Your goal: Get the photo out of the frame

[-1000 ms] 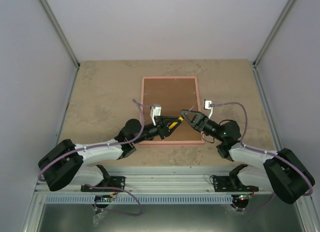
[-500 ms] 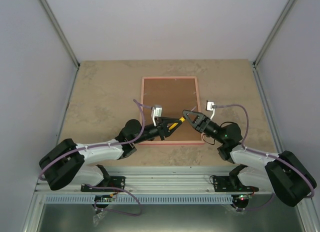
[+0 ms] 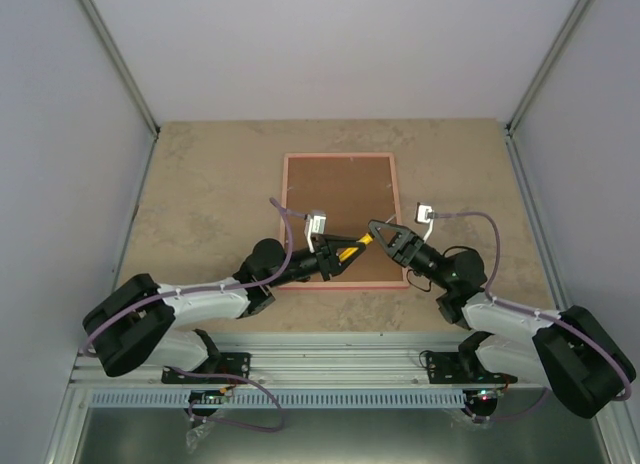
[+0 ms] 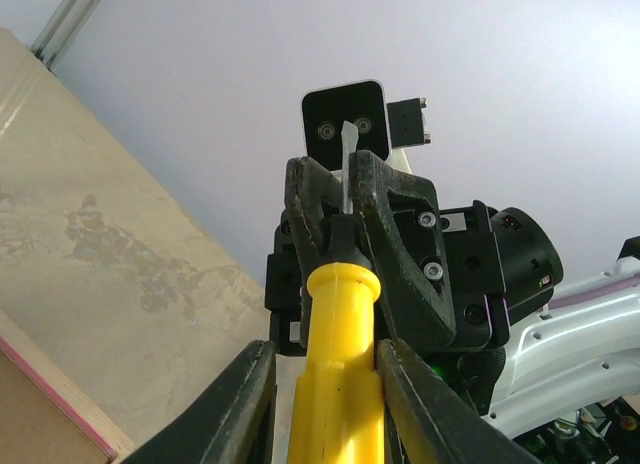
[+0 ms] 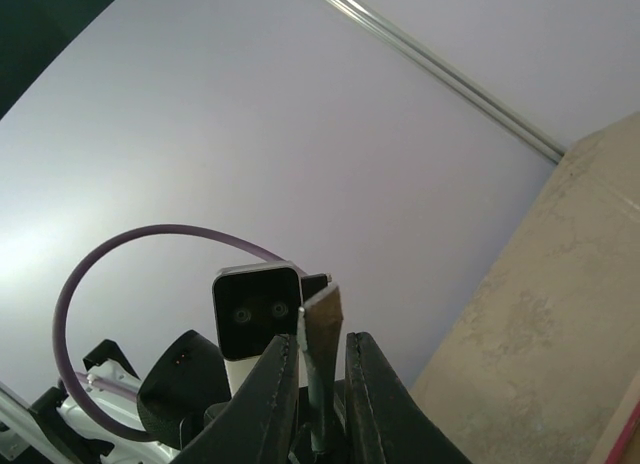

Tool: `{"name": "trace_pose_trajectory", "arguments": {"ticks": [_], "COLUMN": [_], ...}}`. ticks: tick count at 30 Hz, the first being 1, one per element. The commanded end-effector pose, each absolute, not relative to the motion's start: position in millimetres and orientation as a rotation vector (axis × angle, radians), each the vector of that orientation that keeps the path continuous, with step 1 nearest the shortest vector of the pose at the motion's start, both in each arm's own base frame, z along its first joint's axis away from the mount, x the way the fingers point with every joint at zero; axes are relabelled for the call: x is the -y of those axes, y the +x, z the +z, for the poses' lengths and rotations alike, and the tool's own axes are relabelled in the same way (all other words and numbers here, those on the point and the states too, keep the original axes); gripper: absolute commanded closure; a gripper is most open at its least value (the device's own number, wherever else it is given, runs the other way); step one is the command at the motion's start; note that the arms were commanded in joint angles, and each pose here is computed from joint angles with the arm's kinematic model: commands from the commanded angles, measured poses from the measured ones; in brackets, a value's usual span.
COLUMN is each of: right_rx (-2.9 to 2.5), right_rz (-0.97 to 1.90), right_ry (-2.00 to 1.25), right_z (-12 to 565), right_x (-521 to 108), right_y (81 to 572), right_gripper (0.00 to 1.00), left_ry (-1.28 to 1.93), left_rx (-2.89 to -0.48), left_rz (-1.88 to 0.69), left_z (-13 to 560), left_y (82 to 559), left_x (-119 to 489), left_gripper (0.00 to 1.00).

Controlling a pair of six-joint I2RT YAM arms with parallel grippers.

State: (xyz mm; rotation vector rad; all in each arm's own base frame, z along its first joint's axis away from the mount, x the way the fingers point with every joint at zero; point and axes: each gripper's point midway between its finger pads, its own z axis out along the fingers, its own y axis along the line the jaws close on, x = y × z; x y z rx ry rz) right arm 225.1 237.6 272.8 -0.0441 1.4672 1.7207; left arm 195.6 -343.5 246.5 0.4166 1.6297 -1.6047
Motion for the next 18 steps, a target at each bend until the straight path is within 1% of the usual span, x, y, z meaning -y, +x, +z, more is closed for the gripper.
{"name": "trace_pose_trajectory", "arguments": {"ticks": [1, 4, 8, 10, 13, 14, 15, 17, 18], "right_rx": [-1.392, -1.395, -1.397, -1.395, -1.4, -1.406, -1.418, -1.453, -1.48], "right_rz": [1.708, 1.71, 1.712, 1.709, 1.701, 1.693, 1.68, 1.636, 1.604], "right_ry": [-0.05, -0.057, -0.06, -0.063, -0.072, -0.071, -0.075, -0.095, -0.106], "right_z": [286, 285, 285, 285, 284, 284, 282, 280, 278], "right_x": [-230, -231, -232, -232, -233, -232, -233, -234, -234], "right_y": [222, 221, 221, 221, 220, 221, 222, 226, 229], "right_gripper": [1.0, 0.99, 1.0, 1.0, 0.99, 0.99, 0.98, 0.89, 0.86], "left_ry": [0.423, 0.424, 0.428, 0.426, 0.424, 0.422, 0.418, 0.398, 0.378], "left_rx": [-1.59, -1.589, -1.578, -1.575, -1.576, -1.586, -1.598, -1.652, -1.7], "left_rz": [-1.622, -1.629, -1.653, -1.668, -1.663, -1.646, -1.619, -1.528, -1.462], "left_z": [255, 255, 258, 258, 257, 254, 253, 245, 238], "left_y": [196, 196, 195, 194, 195, 196, 198, 206, 213], "left_x": [344, 345, 347, 348, 348, 347, 346, 341, 339], "left_gripper": [0.7, 0.72, 0.8, 0.85, 0.98, 1.0, 1.0, 1.0, 1.0]}}
